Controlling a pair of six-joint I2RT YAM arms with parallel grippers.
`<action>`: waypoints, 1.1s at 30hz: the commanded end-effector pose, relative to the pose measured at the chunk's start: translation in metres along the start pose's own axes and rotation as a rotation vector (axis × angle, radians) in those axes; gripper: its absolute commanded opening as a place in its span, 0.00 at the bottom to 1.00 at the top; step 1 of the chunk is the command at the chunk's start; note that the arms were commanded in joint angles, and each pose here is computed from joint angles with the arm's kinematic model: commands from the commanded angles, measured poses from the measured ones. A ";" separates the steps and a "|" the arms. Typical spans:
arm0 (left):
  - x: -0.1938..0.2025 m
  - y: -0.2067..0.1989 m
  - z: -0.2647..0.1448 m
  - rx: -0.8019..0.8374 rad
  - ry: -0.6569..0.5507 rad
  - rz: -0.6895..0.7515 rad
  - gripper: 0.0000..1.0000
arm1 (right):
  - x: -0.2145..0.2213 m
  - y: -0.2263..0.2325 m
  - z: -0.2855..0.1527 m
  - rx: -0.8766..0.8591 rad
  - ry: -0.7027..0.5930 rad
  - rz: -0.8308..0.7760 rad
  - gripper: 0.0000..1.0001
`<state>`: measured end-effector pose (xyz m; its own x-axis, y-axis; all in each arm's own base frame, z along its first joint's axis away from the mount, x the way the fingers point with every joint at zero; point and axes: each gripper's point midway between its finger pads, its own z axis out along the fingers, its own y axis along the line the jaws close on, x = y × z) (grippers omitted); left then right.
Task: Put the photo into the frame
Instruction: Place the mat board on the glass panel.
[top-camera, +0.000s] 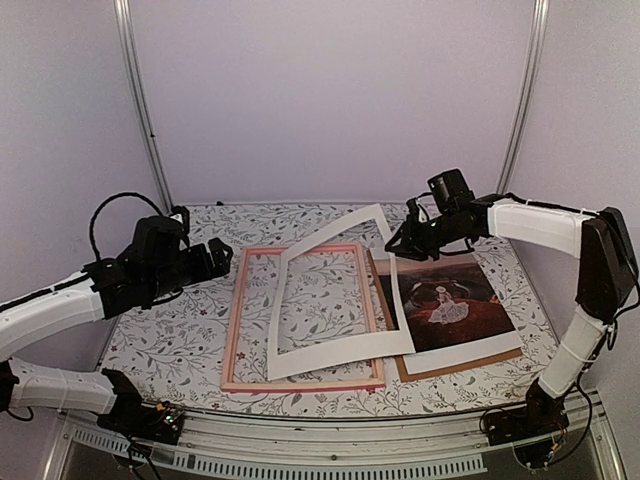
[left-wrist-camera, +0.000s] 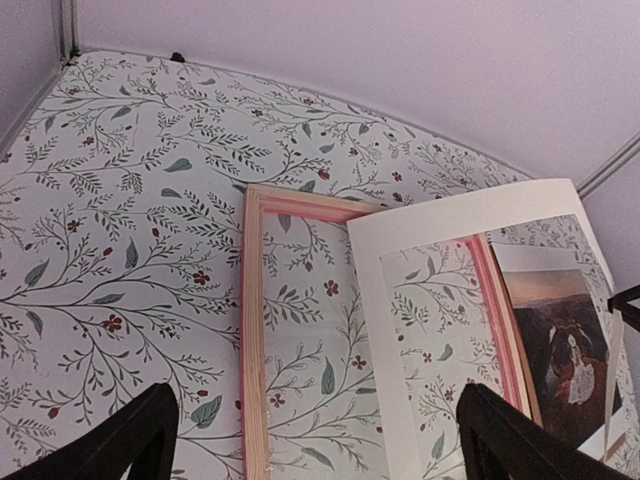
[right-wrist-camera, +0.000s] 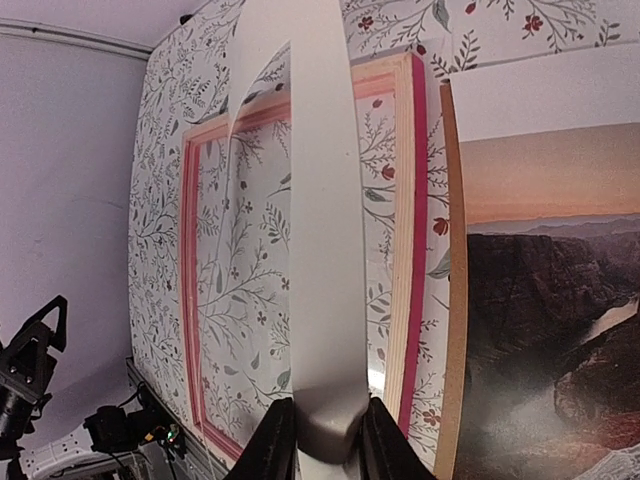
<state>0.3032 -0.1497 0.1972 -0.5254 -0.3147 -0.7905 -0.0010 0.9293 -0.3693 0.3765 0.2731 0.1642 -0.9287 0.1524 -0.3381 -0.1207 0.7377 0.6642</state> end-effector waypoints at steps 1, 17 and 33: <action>0.008 -0.003 0.008 0.013 0.037 0.006 1.00 | 0.006 -0.002 0.030 0.001 -0.019 0.035 0.24; 0.028 -0.005 0.023 0.026 0.094 0.043 1.00 | 0.058 -0.036 0.074 0.021 0.097 0.102 0.26; 0.051 -0.010 0.036 0.061 0.170 0.064 1.00 | 0.063 -0.040 0.077 0.065 0.109 0.072 0.33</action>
<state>0.3071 -0.1778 0.1484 -0.6507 -0.2285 -0.7241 0.0597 0.9353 -0.3487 0.3446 0.3003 0.0651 -0.9697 0.1537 -0.1900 -0.0074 0.7586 0.6515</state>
